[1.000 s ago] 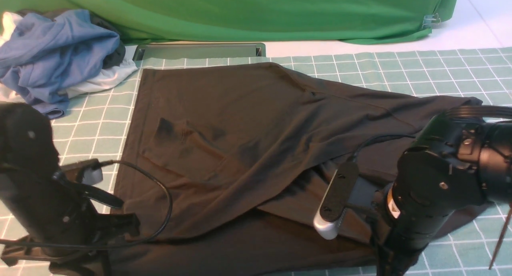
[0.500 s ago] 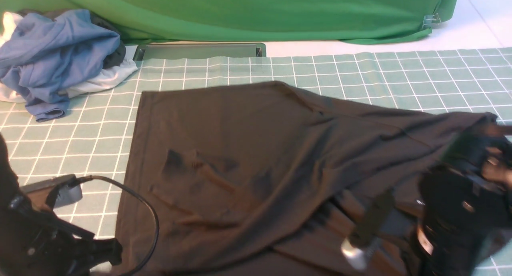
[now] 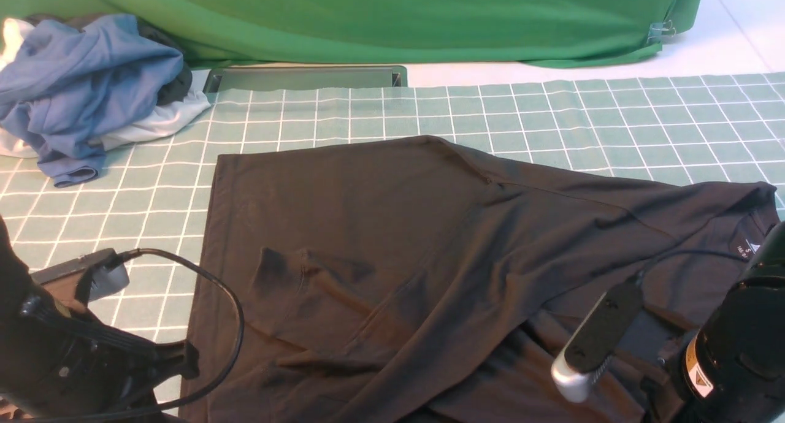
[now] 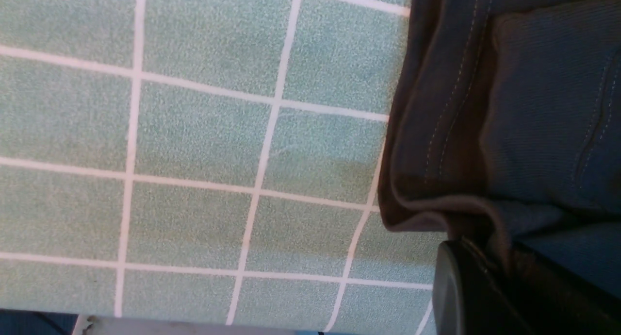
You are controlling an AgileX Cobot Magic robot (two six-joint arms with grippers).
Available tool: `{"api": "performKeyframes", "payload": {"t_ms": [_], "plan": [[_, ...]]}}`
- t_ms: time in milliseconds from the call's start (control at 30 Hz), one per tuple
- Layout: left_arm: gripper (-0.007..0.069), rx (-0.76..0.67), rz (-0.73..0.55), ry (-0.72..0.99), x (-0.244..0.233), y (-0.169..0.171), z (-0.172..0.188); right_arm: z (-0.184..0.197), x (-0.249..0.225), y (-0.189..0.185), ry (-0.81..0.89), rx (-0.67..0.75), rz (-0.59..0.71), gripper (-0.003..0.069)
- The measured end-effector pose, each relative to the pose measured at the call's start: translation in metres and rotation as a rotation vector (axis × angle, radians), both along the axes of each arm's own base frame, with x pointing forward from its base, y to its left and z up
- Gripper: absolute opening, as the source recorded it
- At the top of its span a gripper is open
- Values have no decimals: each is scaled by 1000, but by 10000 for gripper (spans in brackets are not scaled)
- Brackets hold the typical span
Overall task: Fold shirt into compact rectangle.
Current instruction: 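Fold the black garment in half by bringing its near edge over to the far edge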
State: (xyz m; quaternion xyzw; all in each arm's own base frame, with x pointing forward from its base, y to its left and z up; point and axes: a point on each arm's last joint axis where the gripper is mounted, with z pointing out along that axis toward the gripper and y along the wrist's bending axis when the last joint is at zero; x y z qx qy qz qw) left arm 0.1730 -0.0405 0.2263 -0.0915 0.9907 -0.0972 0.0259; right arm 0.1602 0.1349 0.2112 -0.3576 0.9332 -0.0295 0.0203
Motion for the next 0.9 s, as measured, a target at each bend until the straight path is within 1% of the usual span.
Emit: {"api": "performKeyframes", "payload": {"t_ms": [100, 267, 333, 500, 600, 667, 800, 900], "plan": [[28, -4, 7, -16, 2, 0, 2, 7, 6, 2, -31, 3, 3, 54], [28, -11, 43, -68, 8, -1, 4, 19, 18, 0, -62, 16, -30, 54], [28, -18, 79, -124, 13, -1, 5, 22, 29, -2, -69, 20, -69, 54], [28, -31, 120, -217, 22, -1, 7, 21, 45, -5, -73, 21, -118, 54], [28, -40, 171, -316, 33, 3, 9, 22, 64, -5, -92, 35, -159, 54], [28, -44, 215, -352, 41, 7, 7, 23, 76, -3, -108, 46, -176, 54], [28, -40, 291, -329, 58, 19, -2, 25, 104, 4, -150, 74, -200, 54], [25, -35, 284, -318, 75, 24, -4, 23, 124, 11, -190, 90, -199, 54]]}}
